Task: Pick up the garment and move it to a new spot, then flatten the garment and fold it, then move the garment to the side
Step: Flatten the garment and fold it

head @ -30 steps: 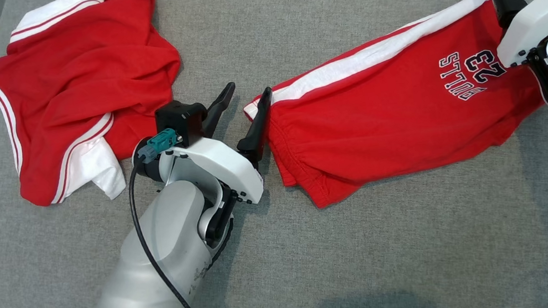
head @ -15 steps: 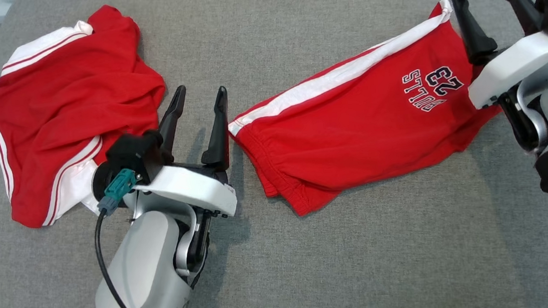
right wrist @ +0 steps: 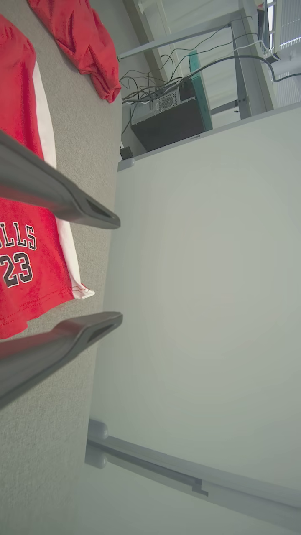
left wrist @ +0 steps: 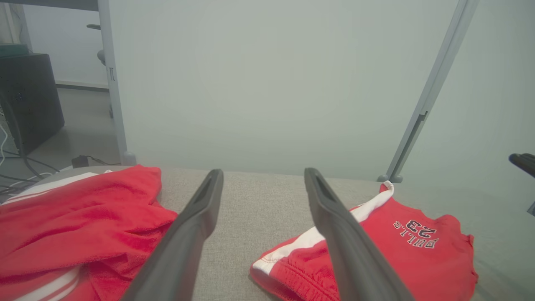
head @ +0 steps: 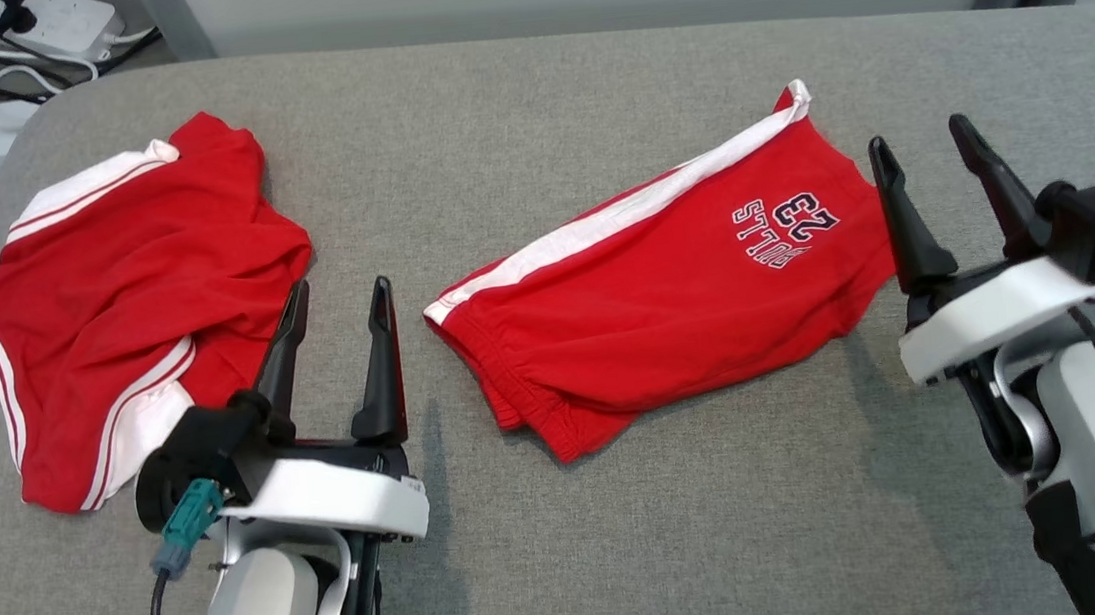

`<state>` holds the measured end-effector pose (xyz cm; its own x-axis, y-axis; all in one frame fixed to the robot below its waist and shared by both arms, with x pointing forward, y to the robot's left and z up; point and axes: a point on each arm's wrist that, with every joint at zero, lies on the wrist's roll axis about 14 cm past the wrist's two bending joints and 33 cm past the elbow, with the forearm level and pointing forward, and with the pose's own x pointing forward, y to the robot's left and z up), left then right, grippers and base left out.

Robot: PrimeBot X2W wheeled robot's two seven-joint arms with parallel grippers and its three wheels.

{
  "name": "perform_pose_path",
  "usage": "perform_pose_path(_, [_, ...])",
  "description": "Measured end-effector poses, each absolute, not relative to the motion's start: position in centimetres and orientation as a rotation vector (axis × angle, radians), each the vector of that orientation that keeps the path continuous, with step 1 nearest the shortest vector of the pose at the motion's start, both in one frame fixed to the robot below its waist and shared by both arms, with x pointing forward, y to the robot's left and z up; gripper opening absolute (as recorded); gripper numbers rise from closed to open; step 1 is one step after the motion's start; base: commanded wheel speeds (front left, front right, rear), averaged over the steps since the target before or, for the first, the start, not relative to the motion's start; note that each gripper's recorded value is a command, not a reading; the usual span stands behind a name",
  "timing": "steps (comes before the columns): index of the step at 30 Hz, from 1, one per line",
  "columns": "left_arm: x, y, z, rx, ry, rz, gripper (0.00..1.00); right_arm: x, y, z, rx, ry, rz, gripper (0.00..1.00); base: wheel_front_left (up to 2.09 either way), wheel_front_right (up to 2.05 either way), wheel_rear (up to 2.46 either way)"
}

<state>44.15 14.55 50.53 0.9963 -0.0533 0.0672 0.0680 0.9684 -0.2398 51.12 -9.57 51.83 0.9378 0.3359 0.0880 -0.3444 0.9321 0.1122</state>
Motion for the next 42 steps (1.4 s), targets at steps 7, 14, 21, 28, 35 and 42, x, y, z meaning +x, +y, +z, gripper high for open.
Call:
perform_pose_path(7, [41.4, 14.2, 50.9, -0.219, -0.075, -0.082, 1.00, 47.2, -11.1, 52.3, 0.156, -0.089, 0.295, 1.00, 0.00, 0.00, 0.00])
perform_pose_path(14, [38.9, 14.6, 51.1, -0.221, -0.083, -0.085, 1.00, 43.5, -13.3, 52.4, 0.167, -0.102, 0.221, 1.00, 0.00, 0.00, 0.00])
perform_pose_path(21, [37.1, 15.2, 51.0, -0.186, -0.086, -0.077, 1.00, 40.4, -14.4, 52.7, 0.181, -0.122, 0.184, 1.00, 0.00, 0.00, 0.00])
perform_pose_path(28, [35.4, 15.8, 50.7, -0.157, -0.080, -0.060, 1.00, 38.1, -15.5, 51.9, 0.186, -0.104, 0.151, 1.00, 0.00, 0.00, 0.00])
perform_pose_path(35, [35.0, 15.6, 51.1, -0.133, -0.092, -0.073, 1.00, 37.6, -15.9, 51.6, 0.211, -0.101, 0.127, 1.00, 0.00, 0.00, 0.00])
perform_pose_path(42, [35.0, 15.5, 50.9, -0.136, -0.087, -0.074, 1.00, 38.3, -16.1, 48.5, 0.334, -0.006, 0.081, 1.00, 0.00, 0.00, 0.00])
